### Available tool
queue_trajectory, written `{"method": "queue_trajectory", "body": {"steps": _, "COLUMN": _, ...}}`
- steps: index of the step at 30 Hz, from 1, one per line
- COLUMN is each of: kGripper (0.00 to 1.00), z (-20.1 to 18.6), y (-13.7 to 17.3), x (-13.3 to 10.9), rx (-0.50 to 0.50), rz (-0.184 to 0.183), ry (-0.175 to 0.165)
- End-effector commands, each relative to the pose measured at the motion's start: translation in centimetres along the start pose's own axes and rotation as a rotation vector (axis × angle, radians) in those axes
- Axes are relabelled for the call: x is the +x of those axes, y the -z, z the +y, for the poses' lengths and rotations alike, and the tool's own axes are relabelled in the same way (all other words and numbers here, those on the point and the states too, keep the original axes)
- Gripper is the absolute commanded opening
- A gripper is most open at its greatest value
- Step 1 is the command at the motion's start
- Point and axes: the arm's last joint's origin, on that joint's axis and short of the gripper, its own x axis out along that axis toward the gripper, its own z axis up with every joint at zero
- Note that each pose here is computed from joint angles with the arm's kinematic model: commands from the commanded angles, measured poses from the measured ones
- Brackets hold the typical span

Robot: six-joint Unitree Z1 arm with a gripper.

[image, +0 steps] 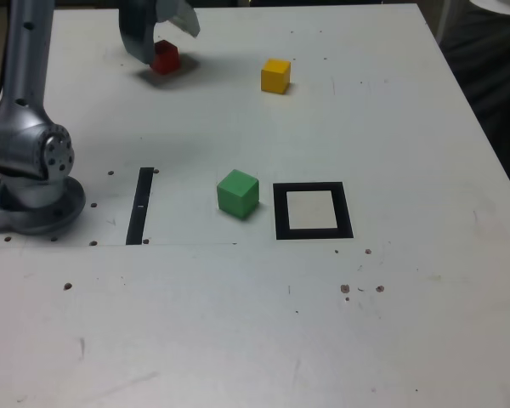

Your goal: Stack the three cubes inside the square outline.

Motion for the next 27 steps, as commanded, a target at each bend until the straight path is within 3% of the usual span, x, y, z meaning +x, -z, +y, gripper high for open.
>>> {"method": "queue_trajectory", "body": {"steps": 1, "kGripper": 0.94, "z": 0.3, "y": -0.3, "x": 0.3, "rx": -0.004, "rz": 0.012, "ry": 0.005}}
{"method": "queue_trajectory", "body": {"steps": 6, "kGripper": 0.83, "z": 0.7, "y": -0.8, "x": 0.6, "rx": -0.005, "rz": 0.027, "ry": 0.015}}
{"method": "queue_trajectory", "body": {"steps": 13, "kGripper": 0.43, "z": 1.0, "y": -1.4, "x": 0.7, "rx": 0.011, "rz": 0.02, "ry": 0.009}}
{"method": "queue_trajectory", "body": {"steps": 16, "kGripper": 0.31, "z": 1.1, "y": -1.5, "x": 0.6, "rx": 0.025, "rz": 0.012, "ry": 0.006}}
{"method": "queue_trajectory", "body": {"steps": 27, "kGripper": 0.28, "z": 1.1, "y": -1.6, "x": 0.8, "rx": 0.034, "rz": 0.017, "ry": 0.011}}
